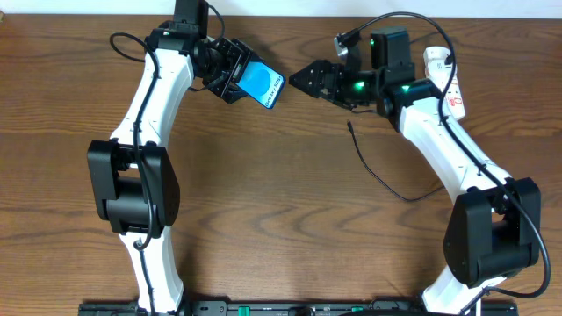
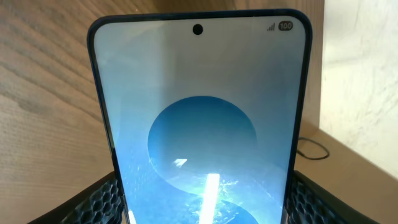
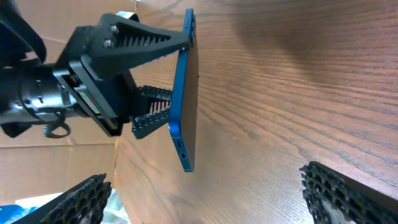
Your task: Plug charger to phone and switch on socket
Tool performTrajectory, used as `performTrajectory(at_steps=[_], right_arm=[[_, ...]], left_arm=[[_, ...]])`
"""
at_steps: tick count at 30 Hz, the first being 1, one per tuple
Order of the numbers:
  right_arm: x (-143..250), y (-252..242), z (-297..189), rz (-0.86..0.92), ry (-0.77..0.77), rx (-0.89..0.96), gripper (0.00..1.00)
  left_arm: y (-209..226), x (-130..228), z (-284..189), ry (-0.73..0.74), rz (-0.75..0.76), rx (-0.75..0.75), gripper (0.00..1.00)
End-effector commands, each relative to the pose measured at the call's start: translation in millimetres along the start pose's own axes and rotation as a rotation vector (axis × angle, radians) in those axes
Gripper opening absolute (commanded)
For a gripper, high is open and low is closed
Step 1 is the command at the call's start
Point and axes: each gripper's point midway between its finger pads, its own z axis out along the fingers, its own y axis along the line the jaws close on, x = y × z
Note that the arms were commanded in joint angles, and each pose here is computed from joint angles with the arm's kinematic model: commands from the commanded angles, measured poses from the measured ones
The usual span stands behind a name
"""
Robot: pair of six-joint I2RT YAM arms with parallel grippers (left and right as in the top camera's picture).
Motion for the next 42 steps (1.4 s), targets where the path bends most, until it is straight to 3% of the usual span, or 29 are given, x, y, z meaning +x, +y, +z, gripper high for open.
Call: performTrajectory(at_steps=[1,13,29,42], right_arm=[[-3,3,9,-0.052,-0.028,0.047,0.98],[-4,1,11,-0.073,-0.041,0.071,0.98],[-5,12,25,-0.131,-0.083,0.103,0.97],[-3,22,38,-0.177,-0.115,0.122,0.88]], left_arm=[[-24,8,-24,0.003,-0.054,0.074,0.07],[-28,14,-24,0.043,-0.203,0.089,0.07],[-34,20,-25,0.085,-0.191,0.116,0.07],[-36,26,-25,0.113,-0.19,0.122,0.07]])
